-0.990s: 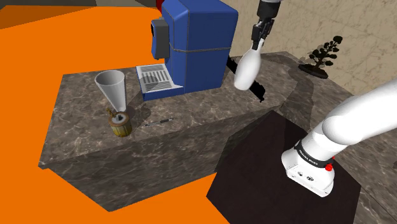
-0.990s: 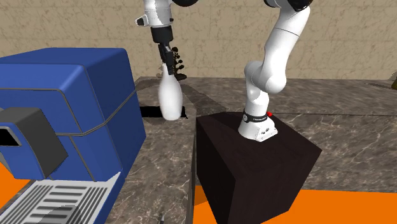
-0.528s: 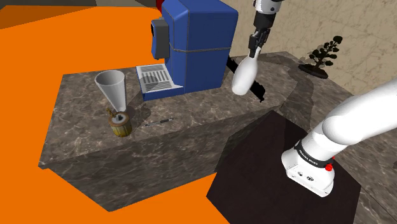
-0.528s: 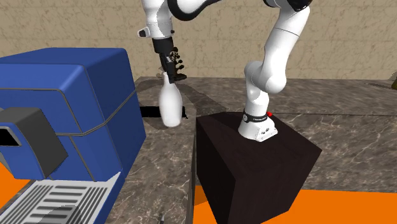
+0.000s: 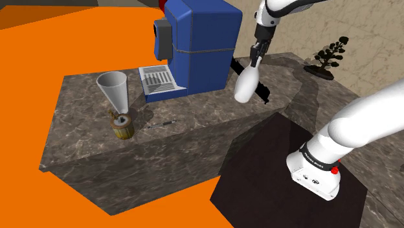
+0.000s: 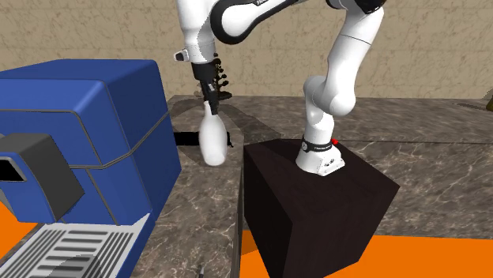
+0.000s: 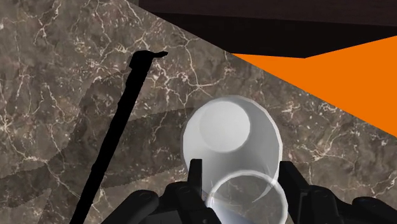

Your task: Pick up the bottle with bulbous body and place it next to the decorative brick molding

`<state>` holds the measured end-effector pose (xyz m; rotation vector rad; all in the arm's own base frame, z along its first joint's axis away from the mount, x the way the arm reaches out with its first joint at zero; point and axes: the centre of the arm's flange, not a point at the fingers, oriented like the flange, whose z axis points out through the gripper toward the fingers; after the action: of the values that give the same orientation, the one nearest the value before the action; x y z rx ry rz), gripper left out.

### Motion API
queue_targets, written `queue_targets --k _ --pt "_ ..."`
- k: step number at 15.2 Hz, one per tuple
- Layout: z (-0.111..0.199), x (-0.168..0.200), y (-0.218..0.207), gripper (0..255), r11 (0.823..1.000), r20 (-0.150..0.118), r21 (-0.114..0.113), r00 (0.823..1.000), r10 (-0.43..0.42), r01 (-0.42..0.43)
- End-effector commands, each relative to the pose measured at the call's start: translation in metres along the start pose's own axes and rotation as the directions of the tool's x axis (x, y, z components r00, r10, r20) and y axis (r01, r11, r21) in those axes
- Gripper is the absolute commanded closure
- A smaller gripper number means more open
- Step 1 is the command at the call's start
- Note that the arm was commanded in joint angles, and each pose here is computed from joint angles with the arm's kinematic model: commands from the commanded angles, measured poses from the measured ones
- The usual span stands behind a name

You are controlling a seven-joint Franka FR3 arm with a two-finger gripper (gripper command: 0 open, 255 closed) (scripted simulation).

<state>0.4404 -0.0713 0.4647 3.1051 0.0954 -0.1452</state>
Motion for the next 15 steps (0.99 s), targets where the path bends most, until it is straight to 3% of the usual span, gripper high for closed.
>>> queue_targets --k 1,11,12,15 --pt "0.011 0.002 -0.001 255 1.0 -0.001 0.0 1.0 0.0 0.0" --pt "0.025 0.003 -0.001 255 1.0 -0.001 0.0 1.0 0.0 0.0" --pt "0.025 0.003 -0.001 0 1.0 -0.001 0.0 1.0 0.0 0.0" --pt "0.025 0.003 -0.001 0 1.0 -0.001 0.0 1.0 0.0 0.0"
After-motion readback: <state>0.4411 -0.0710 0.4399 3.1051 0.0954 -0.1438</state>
